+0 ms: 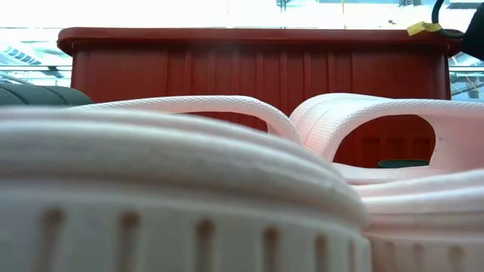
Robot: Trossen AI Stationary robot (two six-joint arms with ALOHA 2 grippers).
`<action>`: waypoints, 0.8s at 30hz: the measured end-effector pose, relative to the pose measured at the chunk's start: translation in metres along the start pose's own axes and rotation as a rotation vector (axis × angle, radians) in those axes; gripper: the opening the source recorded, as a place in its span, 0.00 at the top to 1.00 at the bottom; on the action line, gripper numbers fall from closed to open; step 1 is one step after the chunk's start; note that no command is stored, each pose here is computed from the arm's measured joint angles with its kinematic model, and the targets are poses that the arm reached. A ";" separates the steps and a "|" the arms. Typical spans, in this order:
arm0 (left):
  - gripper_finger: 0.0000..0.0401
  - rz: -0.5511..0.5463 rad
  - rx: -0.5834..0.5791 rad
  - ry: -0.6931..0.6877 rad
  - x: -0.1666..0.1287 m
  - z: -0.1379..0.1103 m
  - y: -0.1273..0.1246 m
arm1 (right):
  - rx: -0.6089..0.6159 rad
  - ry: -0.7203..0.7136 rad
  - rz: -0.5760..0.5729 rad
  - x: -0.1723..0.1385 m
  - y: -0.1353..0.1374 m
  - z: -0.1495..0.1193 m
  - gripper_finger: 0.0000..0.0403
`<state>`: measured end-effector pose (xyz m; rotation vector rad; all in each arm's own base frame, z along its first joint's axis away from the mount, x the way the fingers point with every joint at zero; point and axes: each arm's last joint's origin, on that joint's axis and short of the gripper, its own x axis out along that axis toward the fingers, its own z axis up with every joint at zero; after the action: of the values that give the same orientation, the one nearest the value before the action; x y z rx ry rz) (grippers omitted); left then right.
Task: Pick and place slides into bin
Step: Put the black slipper into the red bin
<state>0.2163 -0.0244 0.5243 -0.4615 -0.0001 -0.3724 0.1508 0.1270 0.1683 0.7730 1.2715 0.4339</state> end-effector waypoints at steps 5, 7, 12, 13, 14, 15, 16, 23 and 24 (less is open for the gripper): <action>0.62 0.066 -0.005 -0.005 0.000 -0.002 0.003 | -0.044 0.024 -0.012 0.003 0.001 -0.005 0.68; 0.62 0.091 -0.007 -0.009 0.000 -0.002 0.004 | -0.047 0.022 -0.040 0.007 0.000 -0.007 0.68; 0.62 0.105 -0.017 -0.013 0.000 -0.002 0.004 | -0.060 0.015 -0.063 0.014 0.000 -0.008 0.68; 0.62 0.109 -0.017 -0.015 0.000 -0.002 0.004 | -0.062 0.014 -0.063 0.015 0.000 -0.008 0.68; 0.62 0.112 -0.017 -0.017 0.000 -0.002 0.004 | -0.064 0.014 -0.062 0.016 0.000 -0.008 0.68; 0.62 0.116 -0.017 -0.019 0.000 -0.002 0.004 | -0.068 0.014 -0.064 0.017 0.001 -0.009 0.68; 0.62 0.121 -0.017 -0.021 0.000 -0.002 0.005 | -0.073 0.015 -0.066 0.018 0.001 -0.010 0.68; 0.62 0.132 -0.014 -0.027 0.000 -0.002 0.005 | -0.108 0.030 -0.028 0.031 0.007 -0.015 0.68; 0.62 0.132 -0.013 -0.027 0.000 -0.001 0.005 | -0.106 0.031 -0.022 0.033 0.008 -0.015 0.68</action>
<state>0.2175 -0.0209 0.5208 -0.4771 0.0064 -0.2368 0.1463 0.1585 0.1504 0.6650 1.2739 0.4931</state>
